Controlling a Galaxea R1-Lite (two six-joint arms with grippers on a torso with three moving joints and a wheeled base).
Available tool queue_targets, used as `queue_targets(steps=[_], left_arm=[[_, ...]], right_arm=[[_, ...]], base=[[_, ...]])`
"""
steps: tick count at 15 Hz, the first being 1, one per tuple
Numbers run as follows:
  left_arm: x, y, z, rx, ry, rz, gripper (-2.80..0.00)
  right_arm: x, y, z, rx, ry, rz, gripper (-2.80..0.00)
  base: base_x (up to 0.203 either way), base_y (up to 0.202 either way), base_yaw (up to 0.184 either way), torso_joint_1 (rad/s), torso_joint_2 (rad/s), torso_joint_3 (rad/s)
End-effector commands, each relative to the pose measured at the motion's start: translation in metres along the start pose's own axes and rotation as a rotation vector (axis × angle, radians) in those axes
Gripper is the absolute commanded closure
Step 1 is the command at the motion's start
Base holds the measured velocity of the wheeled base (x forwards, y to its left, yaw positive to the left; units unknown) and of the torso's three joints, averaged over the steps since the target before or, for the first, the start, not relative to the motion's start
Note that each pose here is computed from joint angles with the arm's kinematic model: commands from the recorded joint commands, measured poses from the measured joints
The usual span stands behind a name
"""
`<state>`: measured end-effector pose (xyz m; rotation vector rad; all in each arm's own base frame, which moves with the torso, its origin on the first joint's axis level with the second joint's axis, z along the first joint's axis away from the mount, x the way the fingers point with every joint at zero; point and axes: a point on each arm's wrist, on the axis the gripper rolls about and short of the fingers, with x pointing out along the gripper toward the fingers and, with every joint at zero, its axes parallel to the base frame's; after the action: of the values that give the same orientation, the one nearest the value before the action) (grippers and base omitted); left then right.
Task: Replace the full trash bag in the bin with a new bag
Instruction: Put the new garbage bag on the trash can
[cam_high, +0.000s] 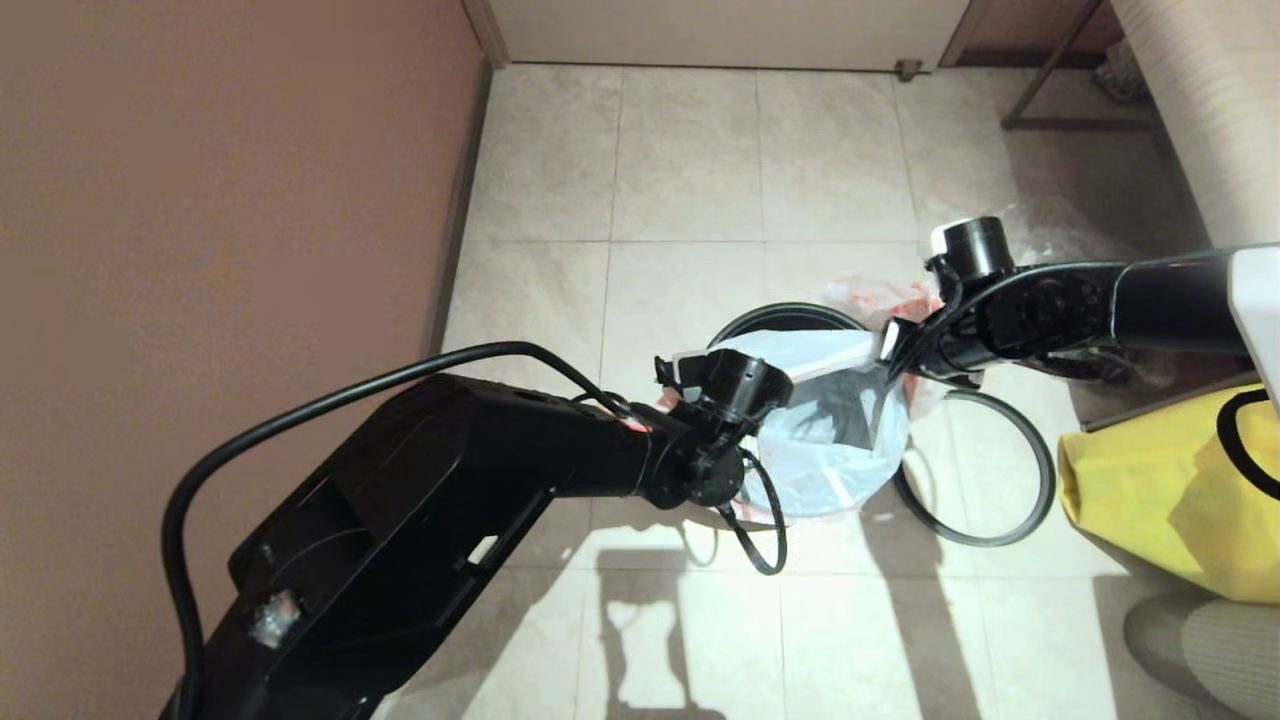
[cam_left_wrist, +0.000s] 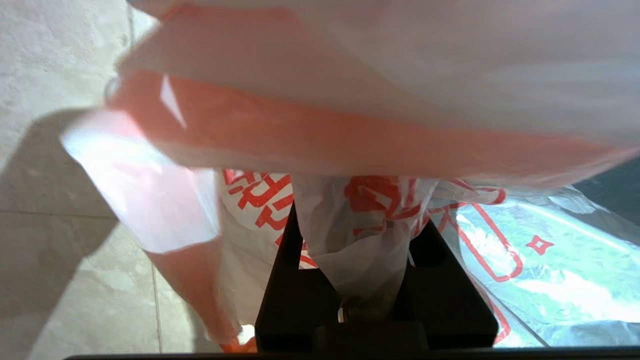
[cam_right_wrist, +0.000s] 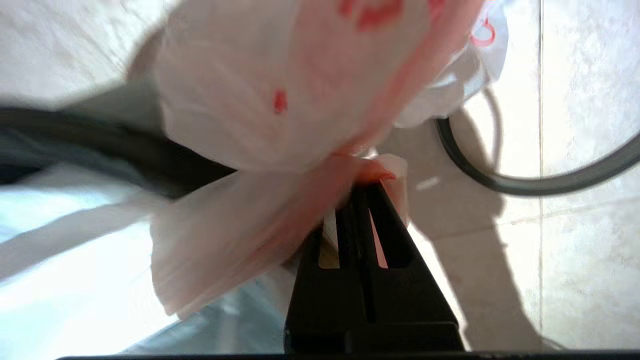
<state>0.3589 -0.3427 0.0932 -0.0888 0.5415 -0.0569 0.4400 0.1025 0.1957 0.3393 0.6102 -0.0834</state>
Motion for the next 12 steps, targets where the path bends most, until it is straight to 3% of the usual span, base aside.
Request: queue_targets(steps=[1, 4, 9, 12], left_arm=[[-0.001, -0.004, -0.007, 0.011, 0.011, -0.003, 0.00], [-0.003, -0.006, -0.011, 0.022, 0.019, -0.008, 0.00], [-0.002, -0.008, -0.016, 0.031, 0.026, -0.011, 0.00], [-0.005, -0.010, -0.017, 0.036, 0.026, -0.016, 0.00]], right_arm=[[0.000, 0.001, 0.002, 0.008, -0.014, 0.007, 0.00], [-0.001, 0.006, 0.007, 0.020, -0.069, 0.042, 0.00], [-0.004, 0.009, 0.007, 0.033, -0.064, 0.060, 0.00], [-0.011, 0.012, 0.008, 0.046, -0.034, 0.121, 0.00]], base=[[0.000, 0.000, 0.000, 0.000, 0.00, 0.000], [0.000, 0.000, 0.000, 0.000, 0.00, 0.000], [0.000, 0.000, 0.000, 0.000, 0.00, 0.000], [0.000, 0.000, 0.000, 0.000, 0.00, 0.000]])
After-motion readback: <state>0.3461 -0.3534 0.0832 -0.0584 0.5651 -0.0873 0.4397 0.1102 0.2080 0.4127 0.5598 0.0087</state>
